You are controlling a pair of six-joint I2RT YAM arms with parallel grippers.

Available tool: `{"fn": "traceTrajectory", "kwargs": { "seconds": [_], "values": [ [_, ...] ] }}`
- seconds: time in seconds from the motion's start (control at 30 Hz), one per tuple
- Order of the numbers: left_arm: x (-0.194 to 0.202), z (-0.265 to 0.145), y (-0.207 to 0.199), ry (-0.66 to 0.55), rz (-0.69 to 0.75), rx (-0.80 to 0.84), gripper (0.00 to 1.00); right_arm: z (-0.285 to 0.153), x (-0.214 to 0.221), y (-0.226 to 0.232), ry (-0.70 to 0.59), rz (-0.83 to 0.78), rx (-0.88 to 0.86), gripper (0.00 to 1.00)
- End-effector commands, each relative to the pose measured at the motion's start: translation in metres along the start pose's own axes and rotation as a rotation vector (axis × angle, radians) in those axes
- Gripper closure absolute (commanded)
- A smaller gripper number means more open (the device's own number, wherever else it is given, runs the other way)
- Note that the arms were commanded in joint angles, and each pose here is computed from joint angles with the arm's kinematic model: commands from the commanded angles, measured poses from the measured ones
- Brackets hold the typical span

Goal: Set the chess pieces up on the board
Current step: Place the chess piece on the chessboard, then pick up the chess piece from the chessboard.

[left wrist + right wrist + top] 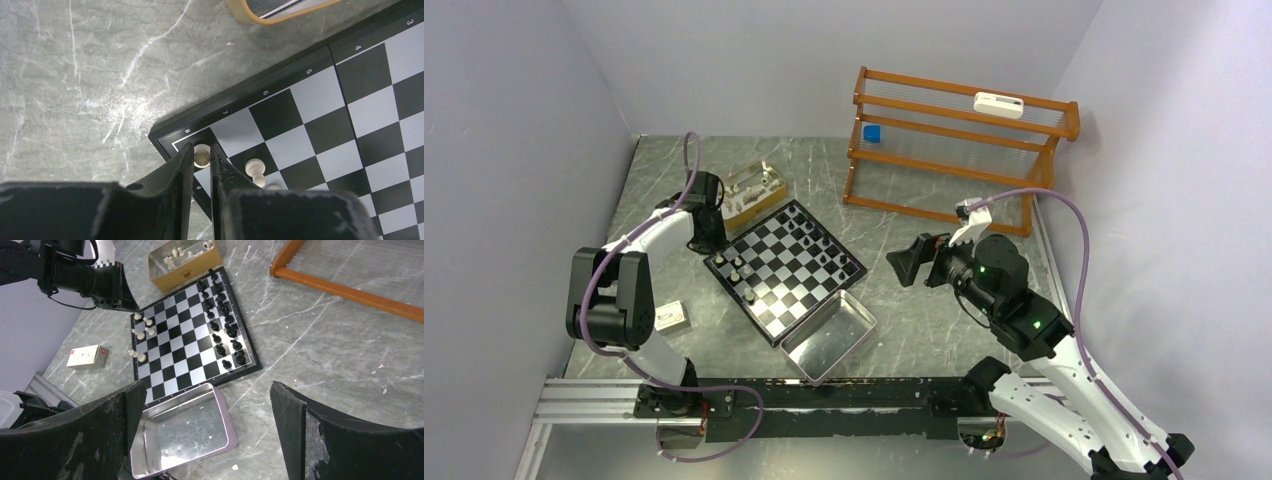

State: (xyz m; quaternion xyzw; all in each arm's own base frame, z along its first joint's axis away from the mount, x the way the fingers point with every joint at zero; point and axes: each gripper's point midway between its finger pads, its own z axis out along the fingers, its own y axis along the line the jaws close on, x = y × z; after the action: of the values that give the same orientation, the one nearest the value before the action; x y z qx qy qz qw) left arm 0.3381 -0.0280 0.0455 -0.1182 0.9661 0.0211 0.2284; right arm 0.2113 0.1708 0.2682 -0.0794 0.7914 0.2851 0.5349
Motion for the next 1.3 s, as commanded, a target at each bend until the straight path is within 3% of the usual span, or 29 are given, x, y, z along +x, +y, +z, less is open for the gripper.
{"fn": "traceTrajectory", "kwargs": {
  "seconds": [0.0,0.27,0.47,0.8,1.03,1.27],
  "values": [
    [-0.005,0.002,0.001,0.000,-0.004,0.002,0.78,-0.004,-0.005,0.001,-0.017,-0.001,-0.003,0.00],
    [-0.003,0.000,0.001,0.000,-0.011,0.005,0.77,-0.006,-0.005,0.000,-0.024,0.005,0.002,0.00],
    [-0.006,-0.007,0.000,-0.024,-0.012,0.017,0.84,-0.004,-0.003,0.000,-0.017,0.004,0.001,0.00],
    [-0.010,-0.018,-0.008,-0.051,-0.027,0.071,0.84,-0.002,0.000,0.001,-0.013,0.027,-0.006,0.00],
    [-0.033,-0.074,-0.021,-0.130,-0.022,0.179,0.83,0.011,0.001,0.021,0.032,0.066,-0.086,0.00],
    [-0.045,-0.144,-0.069,-0.167,0.024,0.502,0.81,0.044,-0.008,0.035,0.048,0.042,-0.127,0.06]
  ]
}}
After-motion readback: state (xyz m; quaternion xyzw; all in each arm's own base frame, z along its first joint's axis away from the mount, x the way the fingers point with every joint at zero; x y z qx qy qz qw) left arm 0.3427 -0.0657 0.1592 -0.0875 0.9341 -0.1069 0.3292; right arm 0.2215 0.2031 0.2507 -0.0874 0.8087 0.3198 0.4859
